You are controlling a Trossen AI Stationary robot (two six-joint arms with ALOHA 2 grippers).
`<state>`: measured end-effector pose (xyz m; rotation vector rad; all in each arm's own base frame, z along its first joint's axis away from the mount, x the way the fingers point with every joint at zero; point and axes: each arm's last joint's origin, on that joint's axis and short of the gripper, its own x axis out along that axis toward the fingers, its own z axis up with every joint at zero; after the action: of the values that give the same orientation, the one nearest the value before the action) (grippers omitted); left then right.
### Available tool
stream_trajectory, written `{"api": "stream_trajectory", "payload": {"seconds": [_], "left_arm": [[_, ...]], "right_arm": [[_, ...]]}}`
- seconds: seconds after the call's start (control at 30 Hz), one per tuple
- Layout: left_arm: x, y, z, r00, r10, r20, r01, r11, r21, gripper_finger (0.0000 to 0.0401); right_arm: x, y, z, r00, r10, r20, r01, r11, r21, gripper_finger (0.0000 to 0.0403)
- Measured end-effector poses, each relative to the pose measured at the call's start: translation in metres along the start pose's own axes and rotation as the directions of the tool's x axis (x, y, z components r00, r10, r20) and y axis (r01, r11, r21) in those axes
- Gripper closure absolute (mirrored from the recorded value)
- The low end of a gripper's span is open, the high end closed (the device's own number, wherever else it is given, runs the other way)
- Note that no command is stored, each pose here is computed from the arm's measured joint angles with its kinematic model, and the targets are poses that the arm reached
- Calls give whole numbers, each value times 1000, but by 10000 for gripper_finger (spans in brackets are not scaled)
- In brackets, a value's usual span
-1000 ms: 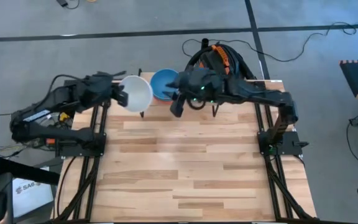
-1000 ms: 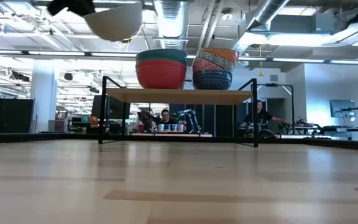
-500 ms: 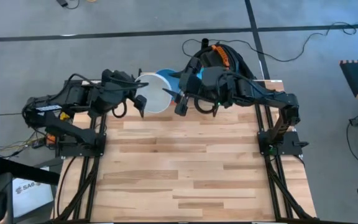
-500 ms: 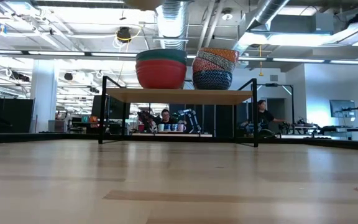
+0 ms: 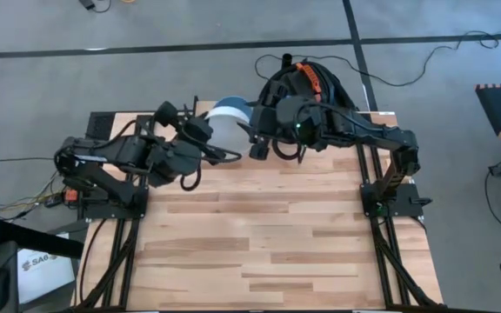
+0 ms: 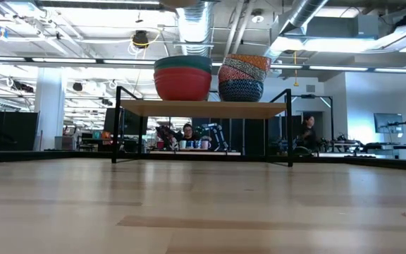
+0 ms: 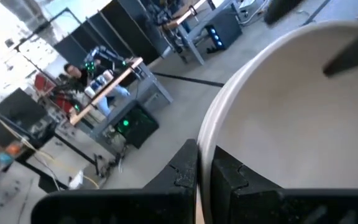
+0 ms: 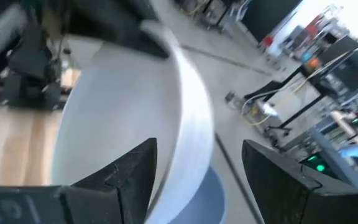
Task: Place and stack bowls onto a shelf
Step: Stack the white bowl on top of the blue bowl on the shelf
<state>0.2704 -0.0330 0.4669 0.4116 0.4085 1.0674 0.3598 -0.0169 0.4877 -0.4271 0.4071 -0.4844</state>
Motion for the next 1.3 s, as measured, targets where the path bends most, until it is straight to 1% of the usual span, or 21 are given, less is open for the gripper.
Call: {"api": "stream_trajectory", "payload": {"seconds": [0.07, 0.17, 0.3, 0.4, 0.6, 0.7, 0.73, 0.87, 0.93, 1.03, 1.17, 1.23, 1.3], "left_arm": [[-5, 0, 5, 1000, -7, 15, 7, 1000, 10, 401], [-10, 0, 10, 999, -14, 34, 15, 1000, -10, 401], [-14, 0, 15, 998, -20, 55, 23, 999, -46, 400], [-15, 0, 16, 998, -23, 63, 28, 997, -74, 400], [-15, -4, 17, 997, -33, 66, 43, 985, -168, 396], [-14, -6, 19, 996, -56, 74, 72, 969, -235, 380], [-14, -7, 19, 995, -62, 76, 79, 965, -248, 371], [-15, -7, 20, 993, -83, 85, 102, 961, -257, 323], [-15, -5, 21, 994, -70, 87, 91, 962, -256, 298], [-18, 9, 24, 994, -45, 99, 72, 956, -284, 259], [-25, 40, 28, 991, -39, 129, 87, 916, -391, 217], [-27, 51, 28, 987, -66, 147, 124, 894, -431, 204], [-29, 60, 24, 985, -87, 152, 147, 879, -453, 197]], "right_arm": [[0, 0, -4, 999, 12, -31, -12, 1000, -4, 142], [1, 0, -5, 999, 16, -38, -16, 1000, -8, 145], [1, 0, -3, 1000, 11, -26, -11, 1000, 1, 170], [1, -2, -4, 1000, -2, -30, 3, 1000, 19, 209], [2, -6, -5, 999, -36, -41, 39, 996, 82, 323], [4, -7, -6, 998, -41, -53, 46, 996, 82, 371], [5, -7, -7, 998, -33, -55, 37, 996, 79, 380], [9, -11, -9, 999, -9, -52, 14, 994, 105, 380], [13, -17, -12, 998, 0, -56, 8, 990, 140, 380], [22, -35, -19, 998, -4, -65, 18, 975, 219, 378], [43, -70, -34, 996, -54, -74, 76, 939, 337, 376], [57, -86, -46, 994, -51, -93, 83, 921, 381, 375], [75, -96, -58, 994, -38, -107, 80, 904, 420, 375]]}}
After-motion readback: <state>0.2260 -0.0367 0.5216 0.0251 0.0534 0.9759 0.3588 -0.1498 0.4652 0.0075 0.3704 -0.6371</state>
